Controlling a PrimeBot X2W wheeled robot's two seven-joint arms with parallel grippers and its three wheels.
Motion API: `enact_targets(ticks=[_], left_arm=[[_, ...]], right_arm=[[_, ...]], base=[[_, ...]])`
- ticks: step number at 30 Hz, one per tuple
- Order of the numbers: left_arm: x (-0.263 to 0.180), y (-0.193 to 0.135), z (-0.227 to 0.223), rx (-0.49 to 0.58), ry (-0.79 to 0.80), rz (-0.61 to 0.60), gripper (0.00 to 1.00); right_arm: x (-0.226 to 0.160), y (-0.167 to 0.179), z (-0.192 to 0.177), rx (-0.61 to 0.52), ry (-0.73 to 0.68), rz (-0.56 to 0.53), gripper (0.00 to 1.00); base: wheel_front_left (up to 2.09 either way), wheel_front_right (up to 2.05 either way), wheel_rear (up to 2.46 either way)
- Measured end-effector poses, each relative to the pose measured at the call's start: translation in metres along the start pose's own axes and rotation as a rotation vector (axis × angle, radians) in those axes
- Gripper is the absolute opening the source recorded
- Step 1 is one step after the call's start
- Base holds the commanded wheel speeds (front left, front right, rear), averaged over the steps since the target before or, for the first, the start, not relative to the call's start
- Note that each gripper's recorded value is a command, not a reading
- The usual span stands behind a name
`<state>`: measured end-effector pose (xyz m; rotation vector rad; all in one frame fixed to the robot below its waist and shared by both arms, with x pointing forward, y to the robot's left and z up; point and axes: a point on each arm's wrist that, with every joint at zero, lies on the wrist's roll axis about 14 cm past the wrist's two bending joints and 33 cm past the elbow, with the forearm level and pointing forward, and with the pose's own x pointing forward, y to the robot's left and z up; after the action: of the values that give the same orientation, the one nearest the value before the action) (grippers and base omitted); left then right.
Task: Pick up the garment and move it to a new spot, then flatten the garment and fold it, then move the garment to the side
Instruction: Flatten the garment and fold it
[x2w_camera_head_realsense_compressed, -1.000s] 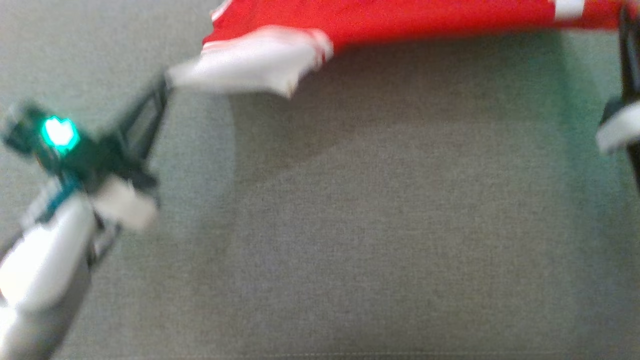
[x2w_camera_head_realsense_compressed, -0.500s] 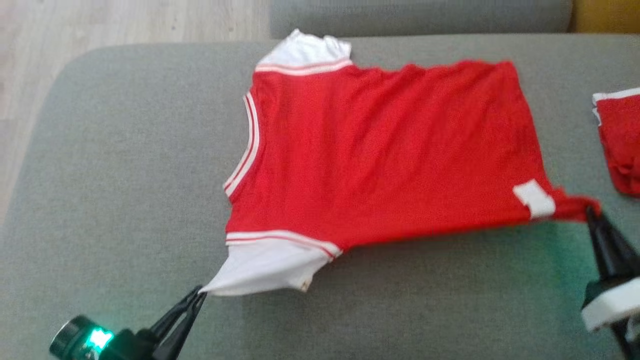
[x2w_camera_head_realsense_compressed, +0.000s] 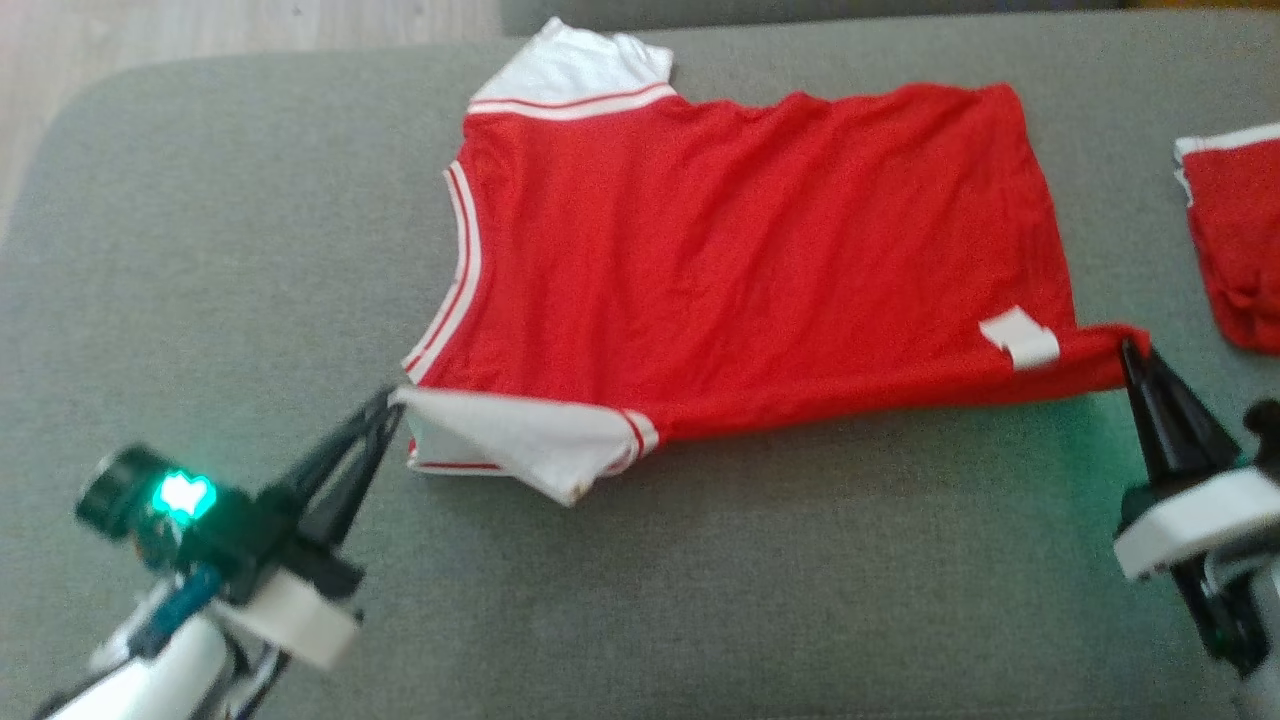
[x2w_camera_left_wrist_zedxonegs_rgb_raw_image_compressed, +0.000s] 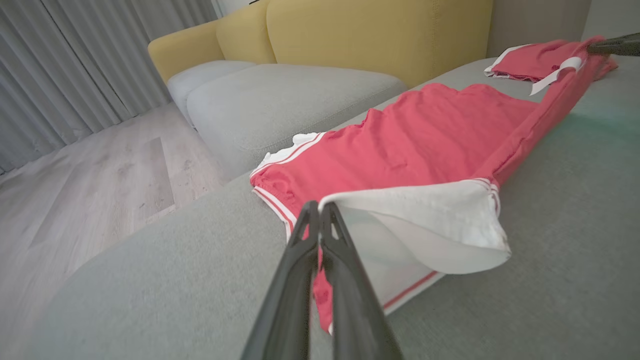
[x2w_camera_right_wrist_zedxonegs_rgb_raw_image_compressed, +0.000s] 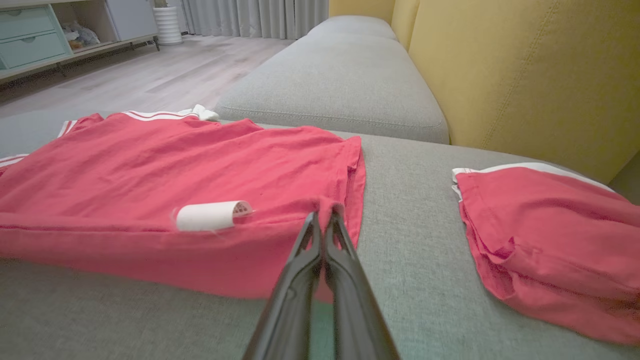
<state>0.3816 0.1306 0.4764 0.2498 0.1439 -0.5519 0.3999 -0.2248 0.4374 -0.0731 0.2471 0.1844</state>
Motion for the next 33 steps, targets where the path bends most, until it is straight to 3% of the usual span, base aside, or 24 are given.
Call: enact_targets(ticks=[14, 16, 17, 18, 19, 20, 21, 22, 27, 33], left_arm=[[0.096, 0.040, 0.020, 0.083, -0.070, -0.031, 0.00], [0.106, 0.043, 0.020, 0.106, -0.074, -0.036, 0.00], [0.110, 0.045, 0.021, 0.114, -0.076, -0.037, 0.00], [0.115, 0.047, 0.021, 0.119, -0.077, -0.035, 0.00], [0.119, 0.049, 0.021, 0.124, -0.080, -0.032, 0.00], [0.122, 0.051, 0.020, 0.126, -0.079, -0.028, 0.21], [0.125, 0.052, 0.019, 0.124, -0.079, -0.023, 0.71], [0.127, 0.052, 0.017, 0.119, -0.077, -0.019, 1.00], [0.123, 0.055, 0.011, 0.088, -0.078, 0.040, 1.00], [0.101, 0.046, -0.016, -0.048, -0.027, 0.113, 1.00]], right_arm=[[0.063, -0.018, -0.011, -0.013, 0.040, -0.018, 0.00], [0.071, -0.019, -0.014, -0.018, 0.049, -0.015, 0.06], [0.074, -0.018, -0.016, -0.018, 0.056, -0.010, 0.20], [0.078, -0.018, -0.018, -0.018, 0.065, -0.007, 0.51], [0.080, -0.017, -0.020, -0.018, 0.072, -0.002, 1.00], [0.083, -0.016, -0.021, -0.017, 0.073, 0.000, 1.00], [0.084, -0.016, -0.023, -0.017, 0.078, 0.001, 1.00], [0.085, -0.017, -0.023, -0.015, 0.077, 0.000, 1.00], [0.083, -0.017, -0.024, -0.007, 0.080, -0.004, 1.00], [0.074, -0.024, -0.017, -0.002, 0.058, -0.028, 1.00]], base=[[0.00, 0.00, 0.00], [0.00, 0.00, 0.00], [0.00, 0.00, 0.00], [0.00, 0.00, 0.00], [0.00, 0.00, 0.00], [0.00, 0.00, 0.00], [0.00, 0.00, 0.00], [0.00, 0.00, 0.00], [0.00, 0.00, 0.00], [0.00, 0.00, 0.00]])
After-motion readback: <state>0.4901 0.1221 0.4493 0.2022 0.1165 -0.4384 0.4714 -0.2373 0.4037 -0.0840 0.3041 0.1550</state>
